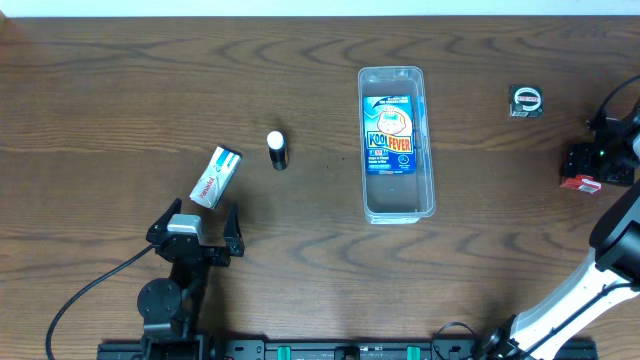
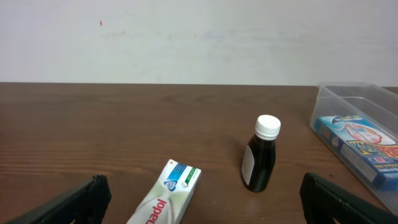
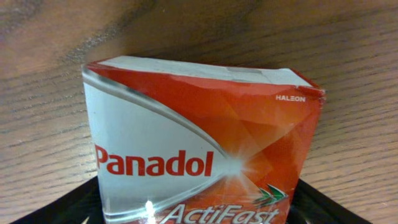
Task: Pack container
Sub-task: 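Carry the red packet with the right gripper over the container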
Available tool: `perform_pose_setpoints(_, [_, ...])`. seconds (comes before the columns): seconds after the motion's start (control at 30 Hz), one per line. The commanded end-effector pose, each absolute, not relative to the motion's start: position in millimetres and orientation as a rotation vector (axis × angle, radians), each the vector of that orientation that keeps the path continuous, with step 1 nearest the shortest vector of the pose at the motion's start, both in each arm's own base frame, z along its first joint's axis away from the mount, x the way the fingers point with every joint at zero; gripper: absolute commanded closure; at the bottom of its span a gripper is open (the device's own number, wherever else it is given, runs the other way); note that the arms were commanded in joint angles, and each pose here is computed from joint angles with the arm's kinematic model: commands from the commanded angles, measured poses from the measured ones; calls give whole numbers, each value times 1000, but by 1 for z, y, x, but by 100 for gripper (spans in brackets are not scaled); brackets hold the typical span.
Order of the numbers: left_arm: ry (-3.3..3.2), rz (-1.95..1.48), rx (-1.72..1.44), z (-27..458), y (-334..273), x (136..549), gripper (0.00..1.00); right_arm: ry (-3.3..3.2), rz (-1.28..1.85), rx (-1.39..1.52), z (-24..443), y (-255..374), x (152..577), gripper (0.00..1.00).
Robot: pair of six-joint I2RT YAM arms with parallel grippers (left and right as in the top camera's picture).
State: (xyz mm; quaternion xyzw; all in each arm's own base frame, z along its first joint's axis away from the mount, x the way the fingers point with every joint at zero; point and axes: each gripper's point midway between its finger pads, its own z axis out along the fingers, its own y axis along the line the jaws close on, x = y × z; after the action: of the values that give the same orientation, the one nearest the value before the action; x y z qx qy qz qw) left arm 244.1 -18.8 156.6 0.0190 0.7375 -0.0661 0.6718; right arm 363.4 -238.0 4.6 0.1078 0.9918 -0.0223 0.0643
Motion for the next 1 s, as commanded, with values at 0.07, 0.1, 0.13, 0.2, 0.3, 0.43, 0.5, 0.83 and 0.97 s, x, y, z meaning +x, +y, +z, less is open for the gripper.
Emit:
perform_pose_setpoints(0.07, [1711, -146, 57, 140, -20, 243, 2, 3001, -35, 329, -1, -236, 362, 44])
perform_pose_setpoints(0.1, [1711, -146, 57, 140, -20, 243, 2, 3000, -34, 336, -1, -236, 362, 51])
perform_pose_setpoints(0.13, [1711, -146, 57, 140, -20, 243, 2, 2998, -30, 350, -1, -235, 362, 54])
perform_pose_setpoints(0.2, [1711, -146, 57, 140, -20, 243, 2, 2996, -22, 367, -1, -234, 362, 54])
perform_pose_setpoints(0.3, [1711, -146, 57, 140, -20, 243, 2, 2984, 16, 359, 3, -229, 366, 50])
perform_pose_setpoints(0.43, [1711, -146, 57, 140, -20, 243, 2, 2923, 100, 371, 28, -221, 381, 46])
perform_pose_setpoints(0.5, [1711, -146, 57, 140, -20, 243, 2, 2876, 156, 376, 49, -215, 393, 47])
perform_pose_setpoints(0.83, [1711, -146, 57, 140, -20, 243, 2, 2611, 540, 180, 181, -115, 449, 47])
perform_pose_setpoints(0.97, [1711, -146, 58, 140, -20, 243, 2, 2601, 625, 47, 211, -44, 453, 47])
